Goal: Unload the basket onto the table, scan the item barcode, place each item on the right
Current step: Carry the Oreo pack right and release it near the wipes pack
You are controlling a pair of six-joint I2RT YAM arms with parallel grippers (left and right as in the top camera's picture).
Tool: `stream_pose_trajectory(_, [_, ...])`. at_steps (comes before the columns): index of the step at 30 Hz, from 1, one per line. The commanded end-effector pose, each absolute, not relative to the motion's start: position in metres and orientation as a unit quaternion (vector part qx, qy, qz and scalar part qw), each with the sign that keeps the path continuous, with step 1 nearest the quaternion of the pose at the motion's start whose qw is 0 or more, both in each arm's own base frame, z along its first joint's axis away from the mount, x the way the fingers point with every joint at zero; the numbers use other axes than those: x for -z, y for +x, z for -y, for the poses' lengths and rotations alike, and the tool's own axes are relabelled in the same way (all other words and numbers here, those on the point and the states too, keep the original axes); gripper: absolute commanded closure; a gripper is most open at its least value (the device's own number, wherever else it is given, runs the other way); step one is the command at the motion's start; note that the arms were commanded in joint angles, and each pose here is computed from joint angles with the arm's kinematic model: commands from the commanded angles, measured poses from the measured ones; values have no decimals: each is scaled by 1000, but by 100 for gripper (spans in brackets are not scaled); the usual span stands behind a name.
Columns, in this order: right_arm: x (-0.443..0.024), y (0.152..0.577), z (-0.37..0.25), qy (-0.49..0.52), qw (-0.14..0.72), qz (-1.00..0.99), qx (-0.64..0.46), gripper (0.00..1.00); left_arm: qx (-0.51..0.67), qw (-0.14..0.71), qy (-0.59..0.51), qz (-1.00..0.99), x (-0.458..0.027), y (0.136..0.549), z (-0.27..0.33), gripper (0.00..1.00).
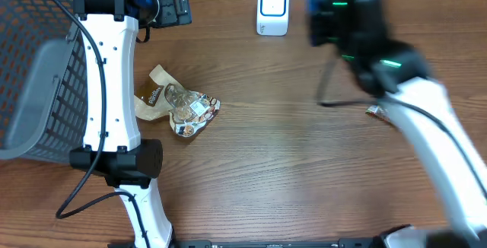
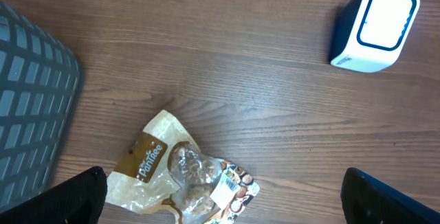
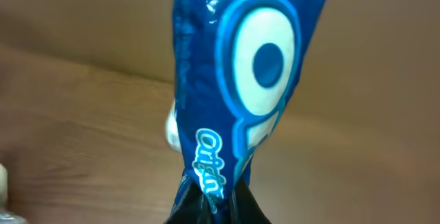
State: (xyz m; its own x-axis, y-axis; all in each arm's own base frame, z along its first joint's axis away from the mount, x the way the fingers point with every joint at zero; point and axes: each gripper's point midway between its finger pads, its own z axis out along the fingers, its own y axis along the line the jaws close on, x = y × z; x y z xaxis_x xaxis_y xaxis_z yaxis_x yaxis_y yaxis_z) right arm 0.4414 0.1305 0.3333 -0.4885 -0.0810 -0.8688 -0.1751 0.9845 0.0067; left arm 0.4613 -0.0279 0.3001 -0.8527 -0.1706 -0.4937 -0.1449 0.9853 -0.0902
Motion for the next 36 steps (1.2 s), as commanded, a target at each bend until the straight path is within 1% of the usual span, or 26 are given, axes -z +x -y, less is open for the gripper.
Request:
stream_pose_trajectory(1, [-339, 420, -58, 159, 469, -864, -89, 96, 24, 263, -82, -961, -303, 461, 28, 0])
stream_pose_trajectory(4, [-311, 395, 6, 302, 400, -863, -69, 96, 24, 263, -82, -961, -303, 461, 28, 0])
stream_pose_trajectory(7, [-277, 383, 47, 377, 343, -859, -51, 96, 24, 264, -82, -961, -303, 462, 28, 0])
stream_pose_trajectory(11, [-229, 383, 77, 418, 289, -860, -50, 96, 24, 263, -82, -961, -303, 461, 28, 0])
stream_pose_trajectory(17, [-159, 388, 89, 446, 211, -865, -87, 96, 24, 263, -82, -961, -303, 461, 28, 0])
stream_pose_trajectory(20, [-139, 388, 95, 453, 186, -868, -82, 87, 24, 263, -82, -961, -303, 461, 28, 0])
stream_pose_trajectory(23, [-131, 388, 102, 459, 178, -867, -78, 75, 24, 263, -82, -961, -303, 461, 28, 0])
stream_pose_trajectory(24, [-131, 388, 104, 462, 180, -865, -77, 67, 24, 263, -82, -961, -303, 461, 28, 0])
stream_pose_trajectory(27, [-135, 392, 109, 460, 190, -863, -91, 49, 24, 264, -82, -961, -303, 462, 28, 0])
stream_pose_trajectory(30, [-140, 400, 99, 423, 198, -875, -131, 47, 24, 263, -82, -961, -303, 461, 28, 0])
stream_pose_trajectory(36, [-164, 424, 55, 305, 228, -898, -218, 47, 24, 263, -82, -961, -303, 461, 28, 0])
